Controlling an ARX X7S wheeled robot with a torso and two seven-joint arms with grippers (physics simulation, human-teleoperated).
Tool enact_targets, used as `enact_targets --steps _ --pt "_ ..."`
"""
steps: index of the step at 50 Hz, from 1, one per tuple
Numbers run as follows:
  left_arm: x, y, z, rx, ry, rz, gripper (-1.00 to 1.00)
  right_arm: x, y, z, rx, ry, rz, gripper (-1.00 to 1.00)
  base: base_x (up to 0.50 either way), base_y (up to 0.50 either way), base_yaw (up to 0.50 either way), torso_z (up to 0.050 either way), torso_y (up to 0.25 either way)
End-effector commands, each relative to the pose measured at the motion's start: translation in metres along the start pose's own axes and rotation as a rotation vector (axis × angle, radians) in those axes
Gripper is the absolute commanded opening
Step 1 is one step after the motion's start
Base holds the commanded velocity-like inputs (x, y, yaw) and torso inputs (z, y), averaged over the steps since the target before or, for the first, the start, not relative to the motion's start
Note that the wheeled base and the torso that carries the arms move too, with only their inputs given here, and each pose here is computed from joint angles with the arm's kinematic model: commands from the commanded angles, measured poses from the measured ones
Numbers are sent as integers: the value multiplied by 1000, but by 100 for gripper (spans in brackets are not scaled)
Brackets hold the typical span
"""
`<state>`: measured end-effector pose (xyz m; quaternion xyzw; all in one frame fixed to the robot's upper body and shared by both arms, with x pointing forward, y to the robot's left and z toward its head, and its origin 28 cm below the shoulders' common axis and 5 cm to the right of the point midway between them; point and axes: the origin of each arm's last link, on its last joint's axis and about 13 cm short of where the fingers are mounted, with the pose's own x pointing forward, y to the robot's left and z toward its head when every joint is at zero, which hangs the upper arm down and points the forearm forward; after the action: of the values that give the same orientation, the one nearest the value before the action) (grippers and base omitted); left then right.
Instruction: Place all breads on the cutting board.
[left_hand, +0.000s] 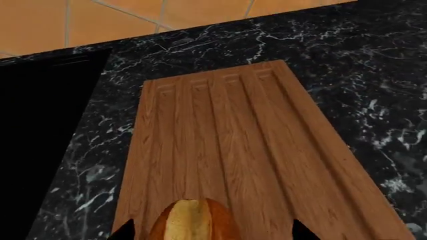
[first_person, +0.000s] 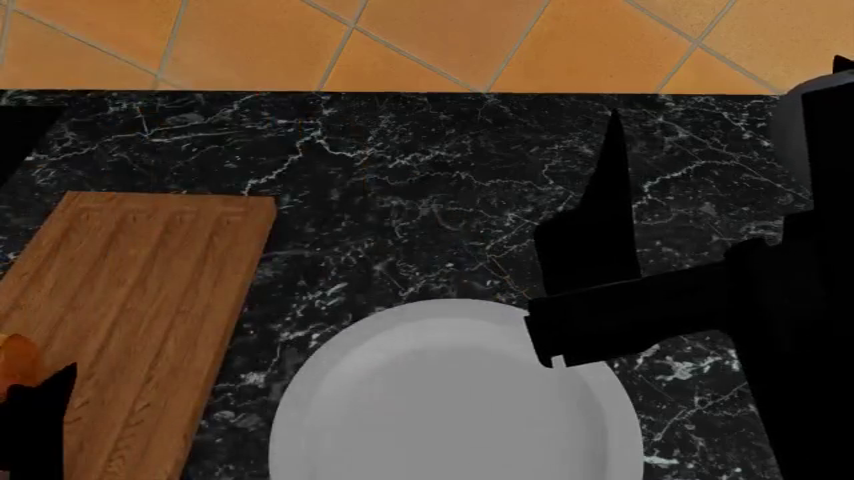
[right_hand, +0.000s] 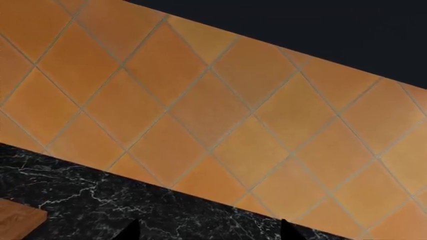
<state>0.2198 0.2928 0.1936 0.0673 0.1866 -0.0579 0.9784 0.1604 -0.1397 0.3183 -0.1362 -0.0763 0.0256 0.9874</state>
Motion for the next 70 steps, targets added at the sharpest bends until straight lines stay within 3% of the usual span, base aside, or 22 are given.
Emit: enact_targets --steps 1,7,12,17,20,21,23,36,70 --pt "-27 -11 28 -10 -183 -3 100 2 -2 4 38 -23 7 100 0 0 0 0 0" --pt "-62 -12 55 -10 -340 18 100 1 -2 2 43 -19 8 100 0 0 0 0 0" --pt "-110 -23 81 8 -509 4 100 0 -2 1 42 -20 5 100 0 0 0 0 0" --pt "-128 -38 95 40 -575 -42 100 -1 -4 6 42 -30 -3 100 0 0 0 0 0" --pt "-126 -44 106 54 -590 -71 100 -1 -5 10 42 -41 -6 100 0 0 0 0 0" --pt "-124 -46 110 52 -589 -92 100 -1 -5 11 6 -24 -22 100 0 0 0 0 0" --pt "-118 -48 116 61 -588 -106 100 -3 -6 15 30 -54 -10 100 0 0 0 0 0" --pt "-92 -47 146 75 -596 -145 100 -7 -10 27 -10 -77 -39 100 0 0 0 0 0" --pt "-74 -51 135 90 -513 -153 100 -7 -13 35 -51 -47 -67 100 2 -485 0 0 0"
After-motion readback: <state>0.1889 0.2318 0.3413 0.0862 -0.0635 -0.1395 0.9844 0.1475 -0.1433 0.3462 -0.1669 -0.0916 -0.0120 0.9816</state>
